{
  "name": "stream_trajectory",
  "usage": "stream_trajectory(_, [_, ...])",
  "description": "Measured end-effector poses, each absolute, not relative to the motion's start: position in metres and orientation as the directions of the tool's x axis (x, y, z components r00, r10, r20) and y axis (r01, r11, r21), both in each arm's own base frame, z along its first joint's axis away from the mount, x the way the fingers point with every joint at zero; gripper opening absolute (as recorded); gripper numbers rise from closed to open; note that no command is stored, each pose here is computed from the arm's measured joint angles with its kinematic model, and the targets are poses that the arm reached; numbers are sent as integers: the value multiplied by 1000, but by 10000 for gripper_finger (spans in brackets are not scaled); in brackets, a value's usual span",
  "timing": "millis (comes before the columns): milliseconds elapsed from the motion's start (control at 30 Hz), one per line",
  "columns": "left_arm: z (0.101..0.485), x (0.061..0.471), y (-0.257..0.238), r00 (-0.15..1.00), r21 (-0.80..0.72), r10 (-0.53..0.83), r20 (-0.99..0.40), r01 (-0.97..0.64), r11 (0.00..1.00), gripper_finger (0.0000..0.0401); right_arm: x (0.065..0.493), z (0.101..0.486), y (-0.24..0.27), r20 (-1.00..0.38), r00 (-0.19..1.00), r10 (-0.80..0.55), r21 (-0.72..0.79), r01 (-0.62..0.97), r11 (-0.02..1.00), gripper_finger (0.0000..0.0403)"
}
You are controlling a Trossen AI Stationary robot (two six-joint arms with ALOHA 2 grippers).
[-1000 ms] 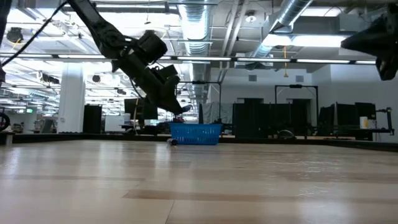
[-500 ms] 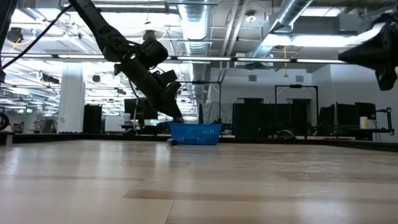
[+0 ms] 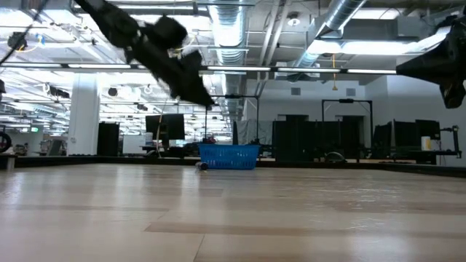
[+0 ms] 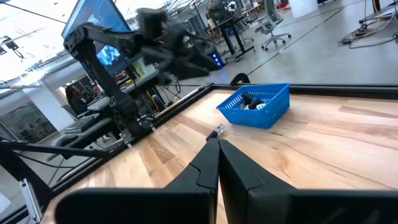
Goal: Pick & Place Nail Polish
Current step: Put the transparent nail polish bottle into the blue basket
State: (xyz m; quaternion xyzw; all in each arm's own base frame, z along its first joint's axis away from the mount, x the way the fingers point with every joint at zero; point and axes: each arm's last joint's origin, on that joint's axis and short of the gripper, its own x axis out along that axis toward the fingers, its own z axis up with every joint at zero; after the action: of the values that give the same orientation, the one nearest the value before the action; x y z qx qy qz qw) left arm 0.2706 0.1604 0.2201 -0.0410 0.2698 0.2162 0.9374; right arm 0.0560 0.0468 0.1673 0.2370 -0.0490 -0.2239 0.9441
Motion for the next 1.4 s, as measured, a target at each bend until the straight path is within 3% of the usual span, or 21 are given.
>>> stream_trajectory(200, [248,268,114,834,255,214,-509,-91,963,250,56,167,47,-25,896,-443,465,403,788,0])
stream_trajectory(467, [197,293,82,707,315,67,-704,226,922,240,56,167,47,-28,896,-442,465,403,788,0])
stream_trajectory(700, [147,307,82,574,252,29,-818,313,915,239,56,167,47,-28,897,-442,466,403,788,0])
stream_trajectory(1000, [143,312,94,551,352,117,-826,344,870,239,56,167,47,-28,897,-442,505,394,768,0])
stream_trajectory(1400, [123,311,101,478,309,114,-871,352,883,239,56,167,47,-28,897,-442,502,395,769,0])
